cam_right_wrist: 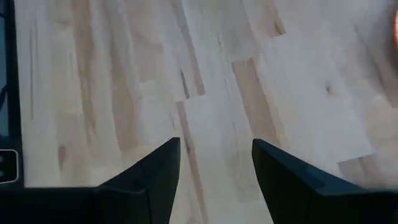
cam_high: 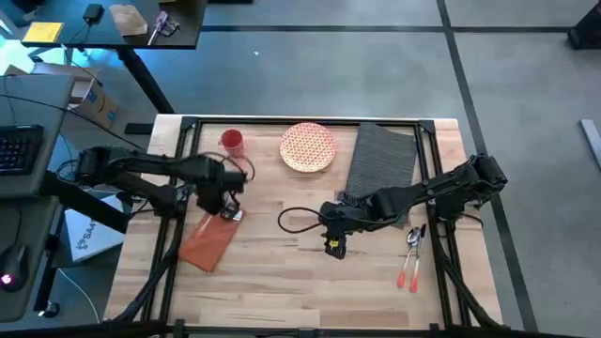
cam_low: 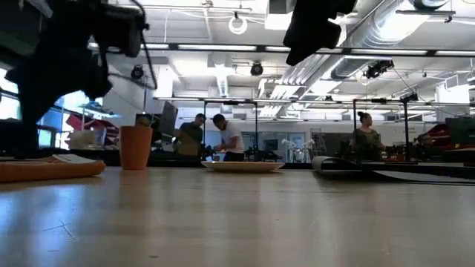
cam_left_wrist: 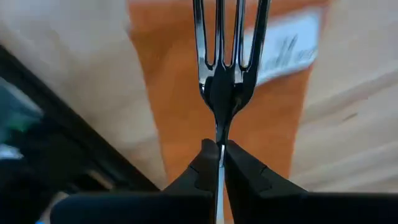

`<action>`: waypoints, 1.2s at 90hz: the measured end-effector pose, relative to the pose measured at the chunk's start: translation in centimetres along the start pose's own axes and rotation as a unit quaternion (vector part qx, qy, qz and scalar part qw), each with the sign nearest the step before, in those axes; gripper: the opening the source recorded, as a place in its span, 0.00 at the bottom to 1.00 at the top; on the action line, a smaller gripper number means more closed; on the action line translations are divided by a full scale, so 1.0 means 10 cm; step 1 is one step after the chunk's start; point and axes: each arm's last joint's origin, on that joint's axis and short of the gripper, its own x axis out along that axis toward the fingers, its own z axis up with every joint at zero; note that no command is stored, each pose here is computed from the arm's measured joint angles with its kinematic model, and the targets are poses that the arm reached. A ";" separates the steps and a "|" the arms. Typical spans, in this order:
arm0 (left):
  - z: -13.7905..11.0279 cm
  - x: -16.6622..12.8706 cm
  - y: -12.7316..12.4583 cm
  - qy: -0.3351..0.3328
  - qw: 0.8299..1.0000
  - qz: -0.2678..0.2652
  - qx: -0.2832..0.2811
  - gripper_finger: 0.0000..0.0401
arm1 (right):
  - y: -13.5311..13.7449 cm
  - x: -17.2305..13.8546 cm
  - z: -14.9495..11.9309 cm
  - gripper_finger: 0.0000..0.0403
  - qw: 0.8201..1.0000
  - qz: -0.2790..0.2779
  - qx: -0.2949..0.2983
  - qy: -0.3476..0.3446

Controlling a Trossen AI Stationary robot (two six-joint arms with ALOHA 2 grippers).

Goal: Set table place
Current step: Put the orange fork on the orange table napkin

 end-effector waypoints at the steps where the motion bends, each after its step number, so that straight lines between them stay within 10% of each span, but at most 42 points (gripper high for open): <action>1: -0.01 0.03 0.00 0.002 1.000 0.000 -0.001 0.00 | 0.00 0.00 0.00 0.46 1.000 0.000 -0.001 0.000; 47: -0.08 0.67 -0.02 -0.035 0.973 -0.087 -0.209 0.00 | -0.01 0.00 -0.02 0.46 1.000 -0.004 -0.025 0.008; 108: -0.21 0.61 -0.11 -0.084 0.946 -0.118 -0.289 0.07 | -0.01 -0.02 0.01 0.46 0.999 0.006 -0.033 0.000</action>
